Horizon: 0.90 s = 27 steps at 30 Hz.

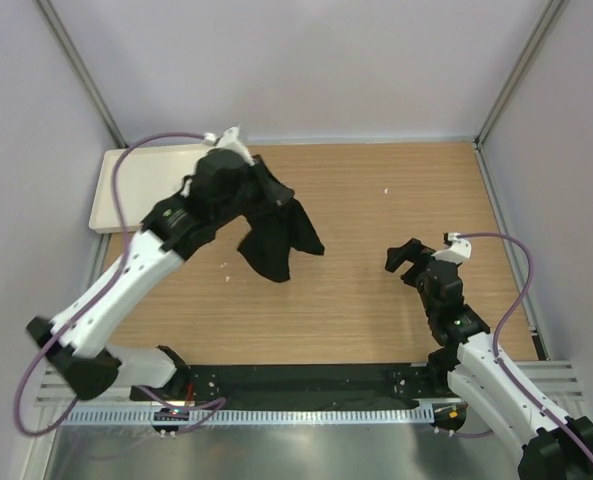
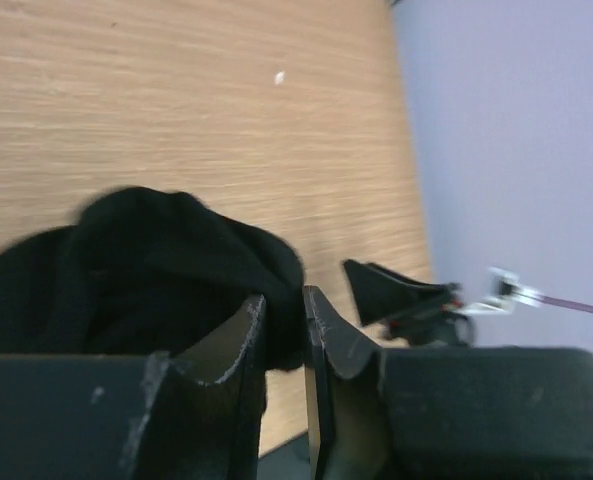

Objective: Fold and stack the tank tops
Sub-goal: Move the tank top to the center of the board

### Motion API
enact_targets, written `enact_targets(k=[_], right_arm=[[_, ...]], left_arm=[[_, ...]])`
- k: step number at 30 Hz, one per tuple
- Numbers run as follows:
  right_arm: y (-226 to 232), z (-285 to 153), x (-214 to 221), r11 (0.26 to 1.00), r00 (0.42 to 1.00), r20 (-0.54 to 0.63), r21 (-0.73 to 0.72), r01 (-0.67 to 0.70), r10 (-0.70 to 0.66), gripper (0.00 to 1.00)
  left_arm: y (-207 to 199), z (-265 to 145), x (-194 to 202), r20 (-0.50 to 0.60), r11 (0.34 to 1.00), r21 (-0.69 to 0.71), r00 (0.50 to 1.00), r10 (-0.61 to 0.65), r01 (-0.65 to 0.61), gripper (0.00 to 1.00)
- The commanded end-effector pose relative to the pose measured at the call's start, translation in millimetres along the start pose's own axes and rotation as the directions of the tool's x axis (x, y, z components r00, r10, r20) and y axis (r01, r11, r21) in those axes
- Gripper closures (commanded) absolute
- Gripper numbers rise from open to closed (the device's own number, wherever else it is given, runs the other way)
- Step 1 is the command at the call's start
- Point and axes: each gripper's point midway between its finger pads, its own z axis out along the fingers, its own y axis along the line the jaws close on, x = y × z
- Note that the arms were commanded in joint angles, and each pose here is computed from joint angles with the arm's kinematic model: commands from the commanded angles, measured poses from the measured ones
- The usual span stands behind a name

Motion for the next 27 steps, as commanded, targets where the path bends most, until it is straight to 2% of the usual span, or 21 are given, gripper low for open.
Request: enact_targets(k=[1, 2, 3, 4, 6, 8, 13, 16, 18, 20, 21, 26, 27], right_arm=[[8.7, 1.0, -14.1, 1.000, 0.999, 0.052, -0.031, -0.004, 0.005, 0.00], [9.3, 1.1, -13.7, 0.999, 0.999, 0.050, -0.034, -0.003, 0.005, 0.00], [9.0, 1.2, -14.0, 0.999, 0.999, 0.051, -0.032, -0.003, 0.005, 0.00], [9.6, 1.1, -14.0, 0.999, 0.999, 0.052, -0.034, -0.003, 0.005, 0.00], [9.8, 1.5, -13.8, 0.999, 0.999, 0.050, -0.035, -0.001, 0.003, 0.00], [10.0, 1.8, -12.8, 0.999, 0.999, 0.044, -0.035, -0.002, 0.003, 0.00], [17.7, 1.9, -9.5, 0.997, 1.000, 0.030, -0.081, 0.012, -0.009, 0.02], [19.5, 3.0, -7.7, 0.996, 1.000, 0.022, -0.090, 0.017, -0.015, 0.02], [19.4, 3.8, -6.9, 0.996, 1.000, 0.016, -0.089, 0.018, -0.016, 0.02], [23.0, 4.2, -4.3, 0.994, 1.000, 0.004, -0.108, 0.021, -0.021, 0.02], [23.4, 4.6, -2.5, 0.993, 1.000, -0.003, -0.112, 0.027, -0.028, 0.02], [25.3, 5.7, -1.0, 0.992, 0.999, -0.013, -0.120, 0.031, -0.032, 0.02], [25.7, 5.8, -1.2, 0.992, 0.999, -0.013, -0.120, 0.031, -0.033, 0.03]], left_arm=[[-9.4, 14.3, -11.6, -0.012, 0.990, -0.028, 0.990, 0.138, -0.138, 0.80], [-9.1, 11.0, -22.3, 0.034, 0.989, -0.043, 0.989, 0.146, -0.144, 0.84], [-21.7, 4.9, -39.3, 0.112, 0.990, -0.001, 0.984, 0.139, -0.140, 0.95], [-24.2, -9.6, -47.5, 0.164, 0.989, 0.025, 0.977, 0.137, -0.143, 1.00], [-30.4, -27.8, -69.2, 0.279, 0.992, 0.058, 0.955, 0.095, -0.115, 1.00], [-22.0, -43.6, -73.2, 0.321, 0.994, 0.049, 0.944, 0.079, -0.100, 1.00], [26.6, -23.7, -27.1, 0.176, 0.989, -0.093, 0.975, 0.133, -0.118, 1.00], [36.7, -18.7, -19.5, 0.189, 0.990, -0.097, 0.974, 0.122, -0.105, 1.00], [24.2, -28.8, -36.9, 0.241, 0.993, -0.073, 0.964, 0.113, -0.098, 1.00], [17.8, -32.5, -43.0, 0.221, 0.988, -0.088, 0.965, 0.145, -0.129, 1.00], [-1.7, -45.0, -61.0, 0.254, 0.990, -0.049, 0.957, 0.137, -0.129, 1.00], [-54.3, -77.1, -94.8, 0.299, 0.979, 0.088, 0.943, 0.148, -0.181, 1.00], [-76.4, -91.7, -110.4, 0.329, 0.969, 0.146, 0.933, 0.144, -0.201, 1.00]])
